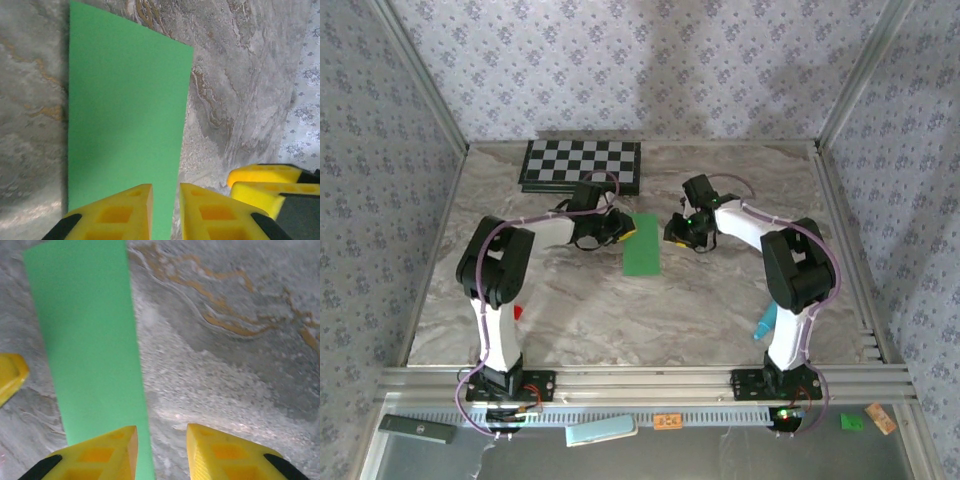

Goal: Fold a paper plane with a square sheet of paper (pick it up from the middle)
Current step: First fold the square sheet of paper in half at the center of the table, then fold the triangle a second time at the center of the table.

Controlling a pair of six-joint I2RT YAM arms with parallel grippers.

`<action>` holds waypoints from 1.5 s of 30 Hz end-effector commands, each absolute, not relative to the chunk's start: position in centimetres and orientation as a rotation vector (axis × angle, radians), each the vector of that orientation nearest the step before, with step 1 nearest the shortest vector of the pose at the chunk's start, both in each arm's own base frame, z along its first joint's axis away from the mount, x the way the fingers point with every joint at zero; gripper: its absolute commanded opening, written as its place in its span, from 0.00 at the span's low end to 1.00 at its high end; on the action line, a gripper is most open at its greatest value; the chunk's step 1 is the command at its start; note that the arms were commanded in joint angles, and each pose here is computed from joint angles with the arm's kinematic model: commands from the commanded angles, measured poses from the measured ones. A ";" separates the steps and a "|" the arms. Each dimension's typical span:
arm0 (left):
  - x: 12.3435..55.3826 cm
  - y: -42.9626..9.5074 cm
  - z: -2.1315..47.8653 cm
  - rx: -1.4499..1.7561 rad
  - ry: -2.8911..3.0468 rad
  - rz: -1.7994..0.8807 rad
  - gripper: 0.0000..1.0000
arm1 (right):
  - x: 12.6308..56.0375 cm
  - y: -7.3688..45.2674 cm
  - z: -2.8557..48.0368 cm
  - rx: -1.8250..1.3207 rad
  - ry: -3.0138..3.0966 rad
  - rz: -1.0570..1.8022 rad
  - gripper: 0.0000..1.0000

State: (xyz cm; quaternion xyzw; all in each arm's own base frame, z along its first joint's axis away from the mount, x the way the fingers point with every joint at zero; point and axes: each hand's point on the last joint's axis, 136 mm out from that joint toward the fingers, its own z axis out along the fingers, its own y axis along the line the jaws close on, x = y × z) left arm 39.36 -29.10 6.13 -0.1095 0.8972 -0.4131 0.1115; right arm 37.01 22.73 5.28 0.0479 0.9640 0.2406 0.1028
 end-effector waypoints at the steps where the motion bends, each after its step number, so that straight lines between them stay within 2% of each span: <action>1: 39.4 -28.9 4.8 -0.389 2.678 -1.159 0.19 | 36.7 23.1 5.8 0.163 2.827 0.765 0.34; 6: 39.0 -28.1 3.0 -0.475 2.705 -1.095 0.19 | 36.3 23.5 5.8 0.202 2.829 0.823 0.35; 11: 37.9 -27.3 1.4 -0.536 2.761 -0.989 0.17 | 33.8 23.3 4.5 0.212 2.889 0.863 0.37; 22: 35.7 -26.2 -0.7 -0.655 2.833 -0.865 0.16 | 31.0 25.1 4.3 0.236 2.927 1.016 0.45; 32: 35.5 -26.1 -1.0 -0.664 2.844 -0.858 0.15 | 30.7 26.4 4.0 0.231 2.939 1.098 0.39; 45: 35.5 -26.1 -1.2 -0.673 2.843 -0.860 0.15 | 30.0 25.7 2.8 0.199 3.003 0.993 0.40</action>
